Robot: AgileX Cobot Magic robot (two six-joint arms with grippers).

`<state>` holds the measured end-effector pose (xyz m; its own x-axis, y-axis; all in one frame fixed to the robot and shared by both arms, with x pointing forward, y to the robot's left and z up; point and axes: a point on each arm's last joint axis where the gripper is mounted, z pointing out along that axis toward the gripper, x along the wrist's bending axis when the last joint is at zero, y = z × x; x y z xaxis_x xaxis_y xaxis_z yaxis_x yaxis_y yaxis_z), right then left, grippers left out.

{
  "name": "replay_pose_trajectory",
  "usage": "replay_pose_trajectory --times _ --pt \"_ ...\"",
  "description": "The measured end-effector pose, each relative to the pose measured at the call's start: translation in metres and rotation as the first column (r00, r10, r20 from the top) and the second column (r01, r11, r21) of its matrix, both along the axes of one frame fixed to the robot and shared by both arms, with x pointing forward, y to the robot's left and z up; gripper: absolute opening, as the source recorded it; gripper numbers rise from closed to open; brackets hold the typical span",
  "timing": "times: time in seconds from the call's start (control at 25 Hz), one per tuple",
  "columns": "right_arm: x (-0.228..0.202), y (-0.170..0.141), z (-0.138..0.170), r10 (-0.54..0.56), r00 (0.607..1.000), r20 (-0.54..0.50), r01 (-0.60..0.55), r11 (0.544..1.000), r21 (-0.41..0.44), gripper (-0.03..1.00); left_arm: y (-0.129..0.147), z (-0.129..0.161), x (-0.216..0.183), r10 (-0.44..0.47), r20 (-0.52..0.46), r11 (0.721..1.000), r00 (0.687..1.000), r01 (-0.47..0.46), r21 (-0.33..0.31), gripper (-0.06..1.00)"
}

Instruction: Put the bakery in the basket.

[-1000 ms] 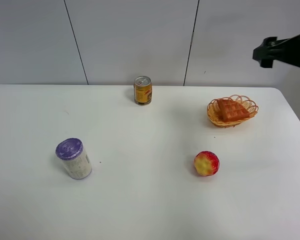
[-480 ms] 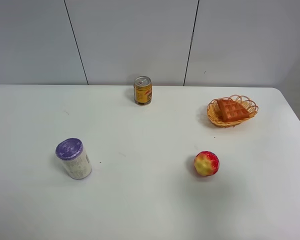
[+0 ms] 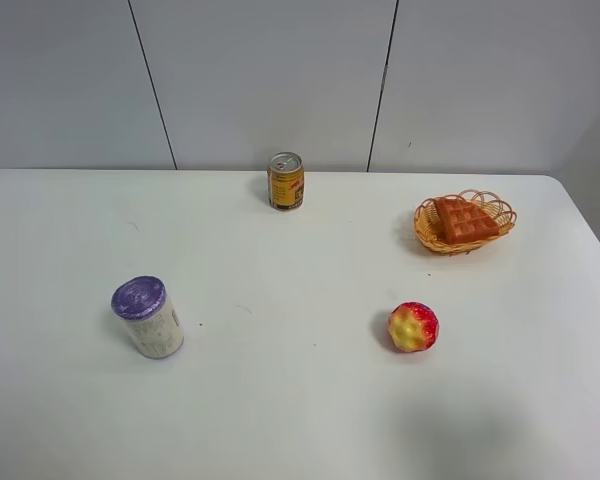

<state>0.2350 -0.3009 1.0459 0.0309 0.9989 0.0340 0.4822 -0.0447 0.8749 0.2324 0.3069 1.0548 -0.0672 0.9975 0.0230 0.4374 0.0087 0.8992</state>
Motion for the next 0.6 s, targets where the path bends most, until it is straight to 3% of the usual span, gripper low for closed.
replay_pose_trajectory --times 0.6 --pt "0.0011 0.0019 0.0006 0.027 1.0 0.014 -0.027 1.0 -0.007 0.92 0.0 0.0 0.0 0.0 0.0 1.0 1.0 0.0 0.0 0.84"
